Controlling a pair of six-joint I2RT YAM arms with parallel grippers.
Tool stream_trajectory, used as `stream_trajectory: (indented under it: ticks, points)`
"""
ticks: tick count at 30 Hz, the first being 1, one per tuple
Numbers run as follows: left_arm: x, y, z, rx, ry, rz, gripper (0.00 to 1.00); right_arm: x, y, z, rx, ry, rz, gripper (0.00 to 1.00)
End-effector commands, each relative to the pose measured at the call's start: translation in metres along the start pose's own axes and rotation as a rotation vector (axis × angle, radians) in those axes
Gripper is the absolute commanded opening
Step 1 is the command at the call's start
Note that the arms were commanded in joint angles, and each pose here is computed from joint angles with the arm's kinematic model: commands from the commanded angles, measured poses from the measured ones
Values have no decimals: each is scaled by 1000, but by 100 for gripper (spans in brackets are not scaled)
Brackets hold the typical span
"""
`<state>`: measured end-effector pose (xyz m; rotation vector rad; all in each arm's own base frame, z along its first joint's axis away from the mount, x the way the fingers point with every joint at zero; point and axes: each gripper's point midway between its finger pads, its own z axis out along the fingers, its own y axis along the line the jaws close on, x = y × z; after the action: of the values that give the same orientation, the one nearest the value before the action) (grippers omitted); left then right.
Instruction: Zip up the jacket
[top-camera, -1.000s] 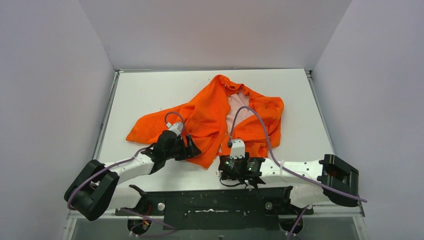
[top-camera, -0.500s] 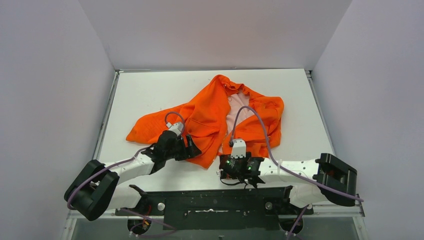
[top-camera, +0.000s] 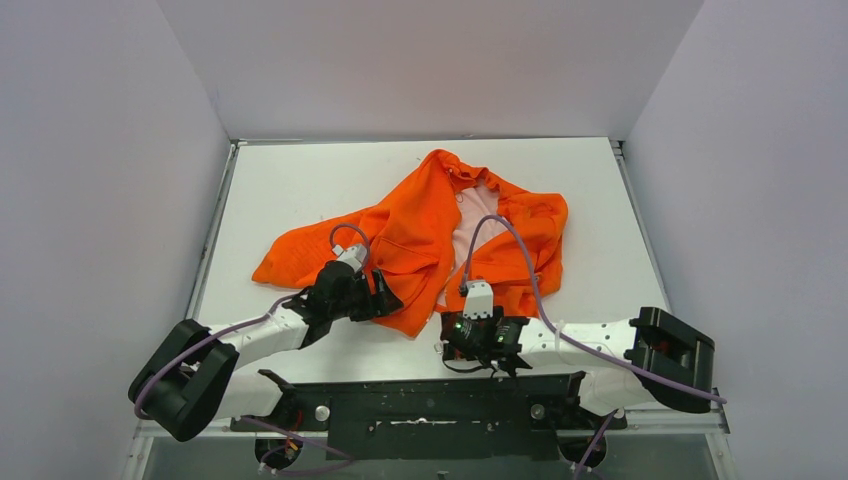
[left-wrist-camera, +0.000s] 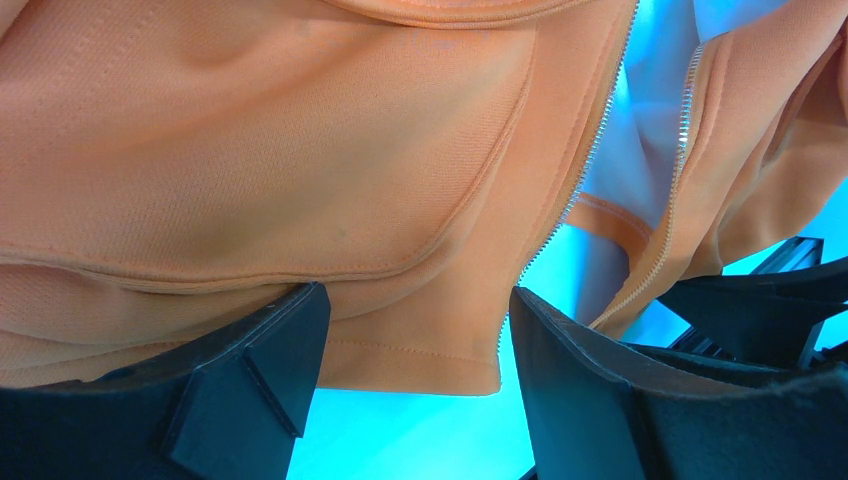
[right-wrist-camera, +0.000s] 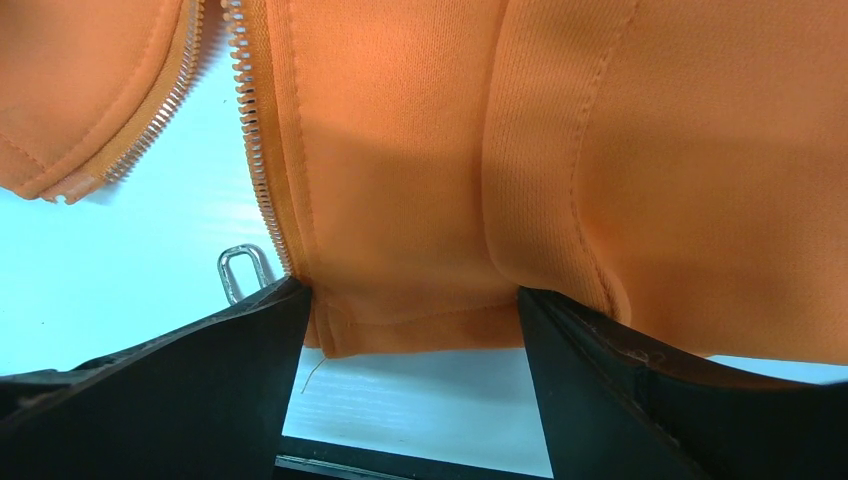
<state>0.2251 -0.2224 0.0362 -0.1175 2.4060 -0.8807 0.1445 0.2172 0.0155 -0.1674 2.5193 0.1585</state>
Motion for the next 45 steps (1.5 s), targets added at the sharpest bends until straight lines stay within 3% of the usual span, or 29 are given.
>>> stream_trajectory:
  ticks: [1,11,19,22,31,45]
  points:
    - [-6,-6,2,13,-14,26,66,15,-15,7,41,35,-1,77]
    - [-7,-7,3,10,-11,29,66,28,-27,11,108,74,-64,71]
    - [-6,-4,3,1,-10,34,66,37,-28,13,137,99,-108,60]
    - [-7,-5,3,2,-11,32,66,35,-24,12,124,95,-100,49]
    - [-12,-19,-1,52,-15,25,66,15,-8,5,41,29,-43,0]
    - [-13,-66,-22,237,1,76,70,-41,-1,-13,-239,-152,164,0]
